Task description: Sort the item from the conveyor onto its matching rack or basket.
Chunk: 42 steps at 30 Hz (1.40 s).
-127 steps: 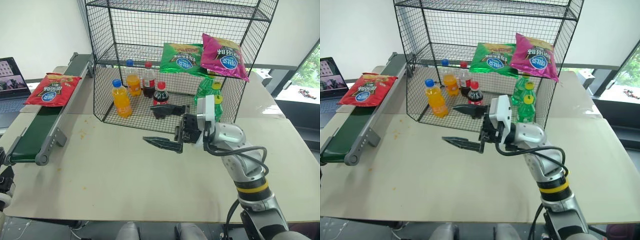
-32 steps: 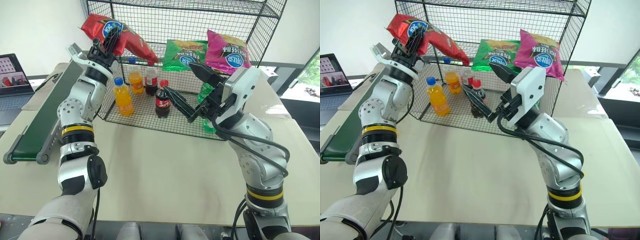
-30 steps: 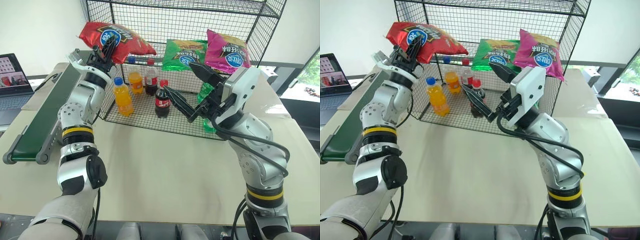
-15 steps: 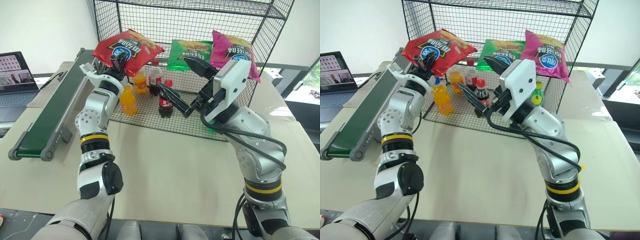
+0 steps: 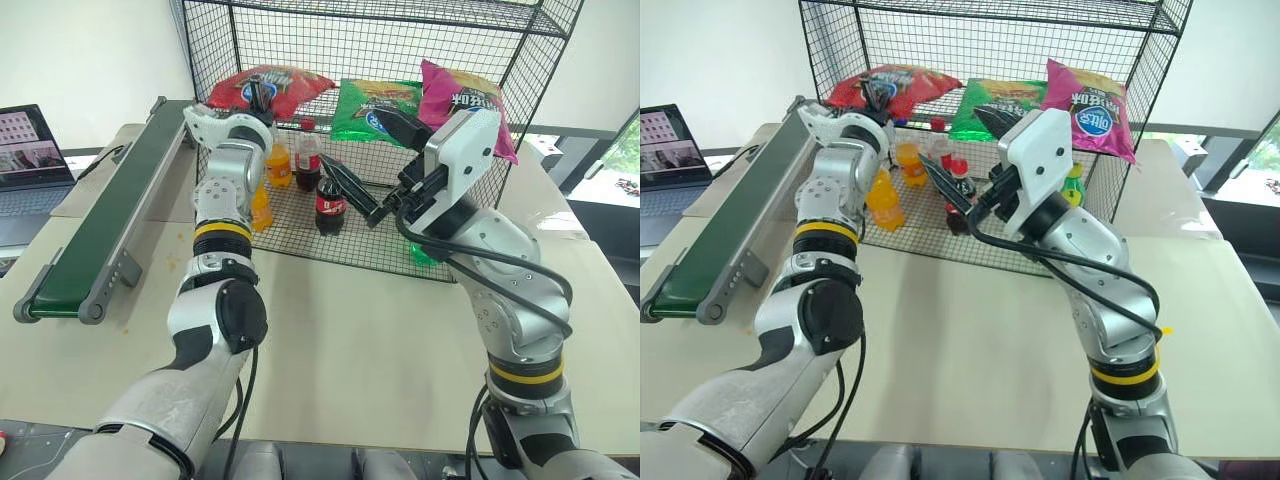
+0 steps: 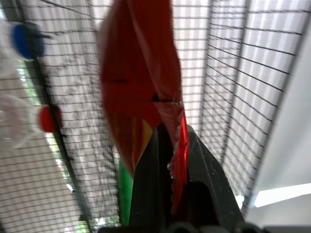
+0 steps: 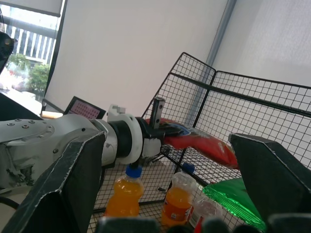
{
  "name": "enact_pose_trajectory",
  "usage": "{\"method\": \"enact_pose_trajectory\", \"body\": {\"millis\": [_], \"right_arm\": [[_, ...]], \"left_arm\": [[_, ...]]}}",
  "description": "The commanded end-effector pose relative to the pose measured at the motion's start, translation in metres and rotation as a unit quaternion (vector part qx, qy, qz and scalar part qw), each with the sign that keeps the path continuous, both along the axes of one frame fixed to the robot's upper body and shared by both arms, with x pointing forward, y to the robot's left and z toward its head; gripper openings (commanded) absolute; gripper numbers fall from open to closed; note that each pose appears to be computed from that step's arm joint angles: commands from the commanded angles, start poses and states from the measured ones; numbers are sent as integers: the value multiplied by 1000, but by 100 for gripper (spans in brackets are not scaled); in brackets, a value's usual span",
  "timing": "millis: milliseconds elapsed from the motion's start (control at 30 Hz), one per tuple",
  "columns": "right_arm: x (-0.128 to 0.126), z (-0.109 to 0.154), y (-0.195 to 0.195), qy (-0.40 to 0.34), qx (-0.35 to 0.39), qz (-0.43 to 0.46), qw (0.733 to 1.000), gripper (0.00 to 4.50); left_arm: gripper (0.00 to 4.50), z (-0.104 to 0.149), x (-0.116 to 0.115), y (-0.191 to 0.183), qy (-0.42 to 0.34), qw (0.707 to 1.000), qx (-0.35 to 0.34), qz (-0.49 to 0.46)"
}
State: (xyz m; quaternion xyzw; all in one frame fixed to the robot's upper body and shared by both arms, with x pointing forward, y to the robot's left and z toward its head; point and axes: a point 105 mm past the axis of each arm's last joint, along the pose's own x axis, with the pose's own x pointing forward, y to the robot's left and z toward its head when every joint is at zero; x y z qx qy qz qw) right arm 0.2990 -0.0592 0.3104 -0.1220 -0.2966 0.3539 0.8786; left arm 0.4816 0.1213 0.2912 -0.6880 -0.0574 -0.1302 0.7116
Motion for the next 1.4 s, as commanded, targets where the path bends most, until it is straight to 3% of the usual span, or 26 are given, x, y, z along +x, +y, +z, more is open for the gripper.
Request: {"method": "enact_pose_trajectory", "body": {"millis": [33, 100, 200, 300, 500, 767, 900, 1000, 1100, 1133, 1267, 1300, 1400], "right_arm": [[-8, 11, -6, -27, 9, -12, 1000, 450], [-9, 10, -6, -25, 9, -14, 1000, 450], [-9, 8, -7, -22, 8, -15, 1000, 450], [-9, 7, -7, -21, 8, -16, 1000, 450], [-9, 3, -5, -12, 8, -9, 1000, 450], [-6, -8, -1, 5, 6, 11, 1000, 450], [-6, -24, -2, 28, 5, 15, 999, 450], [-8, -45, -6, 54, 3, 7, 999, 450], [-6, -77, -20, 106, 13, -32, 994, 450], [-6, -86, -24, 117, 13, -42, 992, 450], [-9, -133, -51, 176, 19, -125, 976, 450], [-10, -137, -55, 182, 25, -137, 973, 450], [-12, -152, -68, 204, 52, -180, 961, 450]], "left_arm": [[3, 20, 0, -2, -23, 1000, 5, 5], [3, 20, 0, -6, -27, 1000, 9, 0], [83, 25, -2, -9, -41, 999, 6, -9], [222, 28, -4, -10, -51, 999, 10, -13], [448, 15, -18, 2, -46, 999, 23, -12], [448, 0, -63, 19, -40, 996, 79, -16], [448, -9, -97, 22, -70, 976, 202, -33], [448, -30, -114, 31, -67, 927, 368, -15], [448, -71, -126, 43, -33, 840, 542, 7], [448, -81, -129, 48, -26, 819, 573, 14], [448, -153, -143, 72, 12, 686, 727, 39], [448, -160, -145, 72, 5, 668, 743, 41], [448, -177, -145, 70, 5, 701, 713, 23]]}}
